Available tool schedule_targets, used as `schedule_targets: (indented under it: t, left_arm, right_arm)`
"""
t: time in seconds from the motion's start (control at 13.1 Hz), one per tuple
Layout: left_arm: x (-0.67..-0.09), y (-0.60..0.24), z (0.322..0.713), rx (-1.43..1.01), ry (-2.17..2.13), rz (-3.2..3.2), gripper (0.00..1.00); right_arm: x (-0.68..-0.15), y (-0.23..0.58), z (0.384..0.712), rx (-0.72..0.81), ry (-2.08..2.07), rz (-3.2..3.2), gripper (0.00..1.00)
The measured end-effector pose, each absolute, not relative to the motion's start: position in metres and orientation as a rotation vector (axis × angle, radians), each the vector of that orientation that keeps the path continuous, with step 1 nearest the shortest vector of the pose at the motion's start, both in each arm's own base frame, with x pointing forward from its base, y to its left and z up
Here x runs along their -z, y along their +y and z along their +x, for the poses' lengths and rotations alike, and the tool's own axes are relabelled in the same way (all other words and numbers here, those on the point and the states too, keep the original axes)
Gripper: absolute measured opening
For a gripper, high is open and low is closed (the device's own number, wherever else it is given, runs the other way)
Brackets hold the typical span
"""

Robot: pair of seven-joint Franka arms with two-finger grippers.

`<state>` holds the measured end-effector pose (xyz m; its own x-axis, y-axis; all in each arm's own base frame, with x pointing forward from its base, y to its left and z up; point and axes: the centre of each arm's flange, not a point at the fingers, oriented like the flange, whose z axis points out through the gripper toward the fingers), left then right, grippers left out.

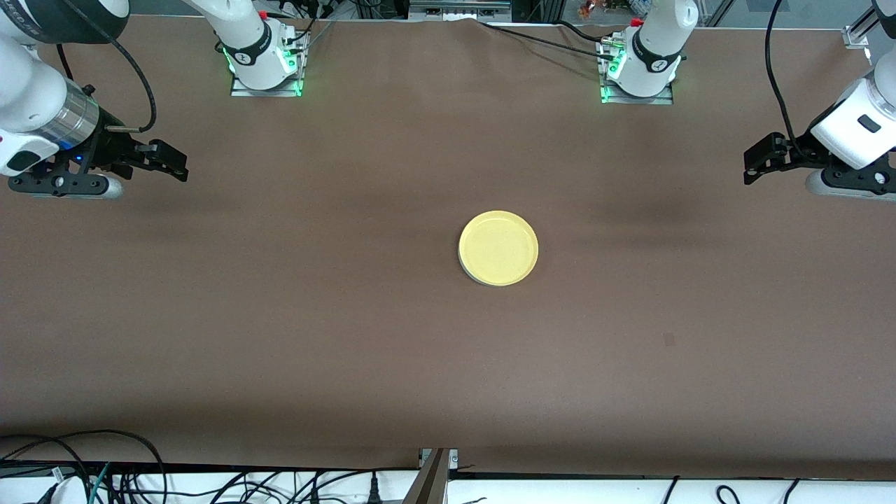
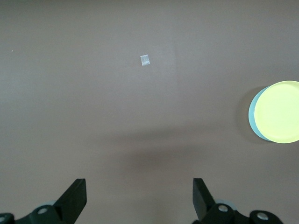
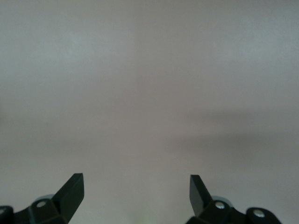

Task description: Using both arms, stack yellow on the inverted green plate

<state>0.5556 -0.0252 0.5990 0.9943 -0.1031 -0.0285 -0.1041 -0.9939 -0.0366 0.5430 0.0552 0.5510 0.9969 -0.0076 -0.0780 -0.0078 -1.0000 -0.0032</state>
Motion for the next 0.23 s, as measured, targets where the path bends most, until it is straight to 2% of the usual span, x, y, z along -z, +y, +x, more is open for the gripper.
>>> schedule_targets:
  t: [0.23]
  left_arm:
    - [-0.599, -0.0253, 0.5556, -0.041, 0.161, -3.099, 1.0]
  right_arm:
    - [-0.5498, 0.0538, 0.5426, -0.131, -0.045, -3.134, 1.0]
